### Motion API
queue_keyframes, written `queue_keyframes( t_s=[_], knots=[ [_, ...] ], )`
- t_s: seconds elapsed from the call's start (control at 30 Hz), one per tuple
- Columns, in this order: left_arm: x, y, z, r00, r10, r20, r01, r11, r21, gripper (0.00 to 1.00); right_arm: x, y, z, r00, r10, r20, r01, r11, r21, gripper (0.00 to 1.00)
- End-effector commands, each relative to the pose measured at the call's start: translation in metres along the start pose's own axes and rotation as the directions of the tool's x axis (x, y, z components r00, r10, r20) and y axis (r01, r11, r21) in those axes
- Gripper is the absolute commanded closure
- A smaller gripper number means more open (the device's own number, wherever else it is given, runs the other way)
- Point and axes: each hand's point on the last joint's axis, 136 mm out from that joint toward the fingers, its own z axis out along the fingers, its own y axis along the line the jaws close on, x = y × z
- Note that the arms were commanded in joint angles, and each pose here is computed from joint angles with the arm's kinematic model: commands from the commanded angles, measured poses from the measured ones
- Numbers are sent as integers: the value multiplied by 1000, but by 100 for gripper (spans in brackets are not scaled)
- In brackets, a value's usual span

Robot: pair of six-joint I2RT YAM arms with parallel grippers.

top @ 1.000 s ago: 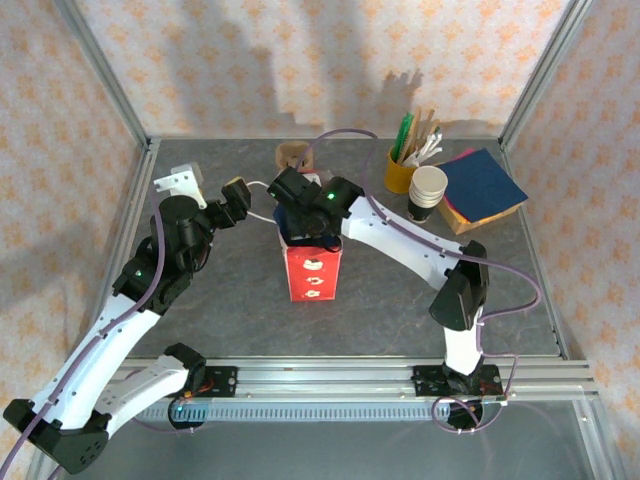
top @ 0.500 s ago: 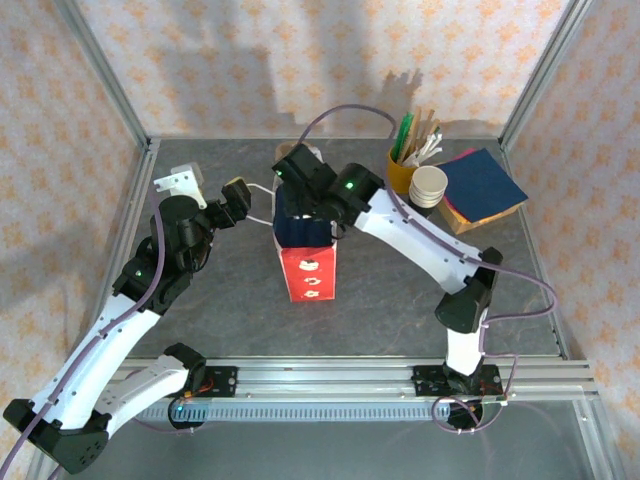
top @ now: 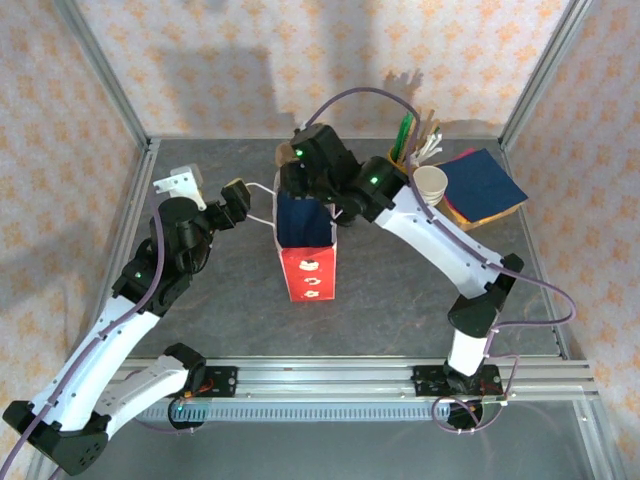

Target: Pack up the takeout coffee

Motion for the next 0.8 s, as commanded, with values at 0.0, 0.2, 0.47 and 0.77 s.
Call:
queue_keyframes(
  t_s=[0.0, 0.2, 0.47, 0.77],
  knots=[
    [-3, 0, 1, 1000, -22, 17, 22, 1000, 7, 6, -54, -32, -46, 986, 12, 165, -17, 999, 29, 67],
    [0, -2, 6, 1000, -22, 5, 22, 1000, 11, 5, -99, -115, -82, 955, 10, 295, -66, 981, 181, 56],
    [-1, -11, 12, 1000, -25, -12, 25, 999, 34, 5, -103, -246, -108, 925, 100, 367, -242, 899, 365, 49],
    [-2, -17, 15, 999, -26, -25, 27, 999, 47, 6, -39, -422, -115, 821, 393, 414, -560, 695, 451, 46]
  ],
)
